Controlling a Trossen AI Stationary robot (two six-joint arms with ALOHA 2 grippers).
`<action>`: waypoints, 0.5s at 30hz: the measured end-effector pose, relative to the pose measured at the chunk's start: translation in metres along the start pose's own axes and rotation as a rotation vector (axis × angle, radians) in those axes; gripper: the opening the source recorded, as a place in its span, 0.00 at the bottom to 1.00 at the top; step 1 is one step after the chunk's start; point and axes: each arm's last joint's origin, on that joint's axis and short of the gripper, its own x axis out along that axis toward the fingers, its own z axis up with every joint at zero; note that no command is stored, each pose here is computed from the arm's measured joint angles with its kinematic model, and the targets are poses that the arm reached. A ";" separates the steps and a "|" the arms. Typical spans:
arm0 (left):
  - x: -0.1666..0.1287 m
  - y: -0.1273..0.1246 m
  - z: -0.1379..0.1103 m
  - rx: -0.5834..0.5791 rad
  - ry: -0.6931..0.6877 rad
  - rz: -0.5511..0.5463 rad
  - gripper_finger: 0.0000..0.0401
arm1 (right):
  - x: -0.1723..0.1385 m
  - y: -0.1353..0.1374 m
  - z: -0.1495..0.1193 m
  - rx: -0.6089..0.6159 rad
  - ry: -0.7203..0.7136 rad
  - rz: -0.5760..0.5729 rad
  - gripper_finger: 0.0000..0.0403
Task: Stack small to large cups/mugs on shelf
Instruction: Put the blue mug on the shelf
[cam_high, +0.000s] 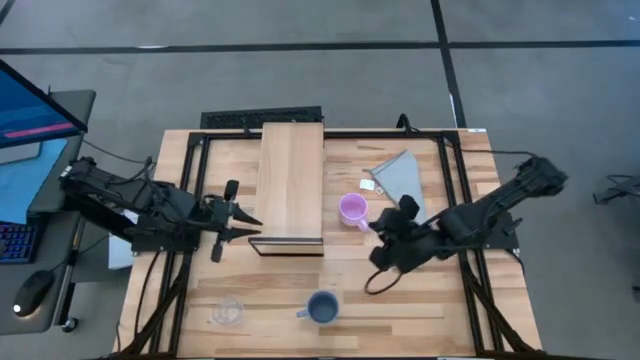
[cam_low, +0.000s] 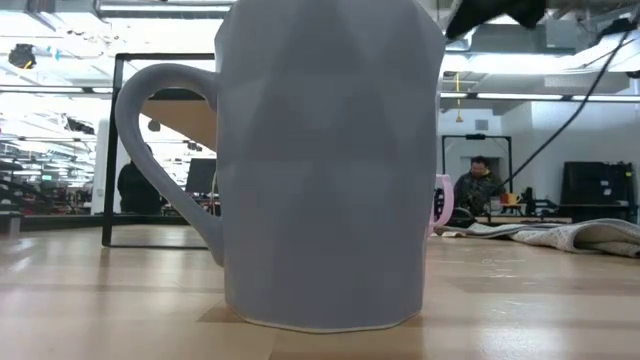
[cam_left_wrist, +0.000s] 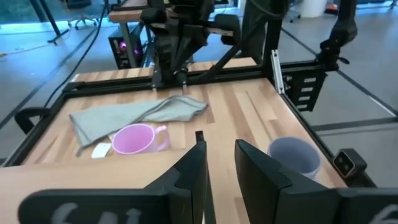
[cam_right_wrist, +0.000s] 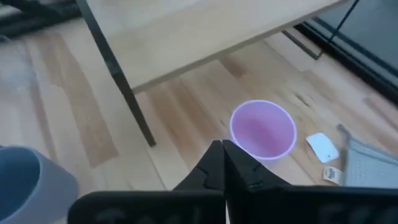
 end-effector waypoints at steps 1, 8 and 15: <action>0.004 -0.001 0.000 -0.006 0.001 0.001 0.19 | 0.000 -0.007 -0.006 0.018 -0.021 0.022 0.02; 0.034 -0.008 -0.002 -0.008 0.013 0.001 0.19 | 0.004 -0.051 -0.056 0.109 -0.090 0.153 0.03; 0.046 -0.012 0.002 -0.121 -0.047 -0.007 0.19 | 0.003 -0.082 -0.087 0.187 -0.159 0.220 0.04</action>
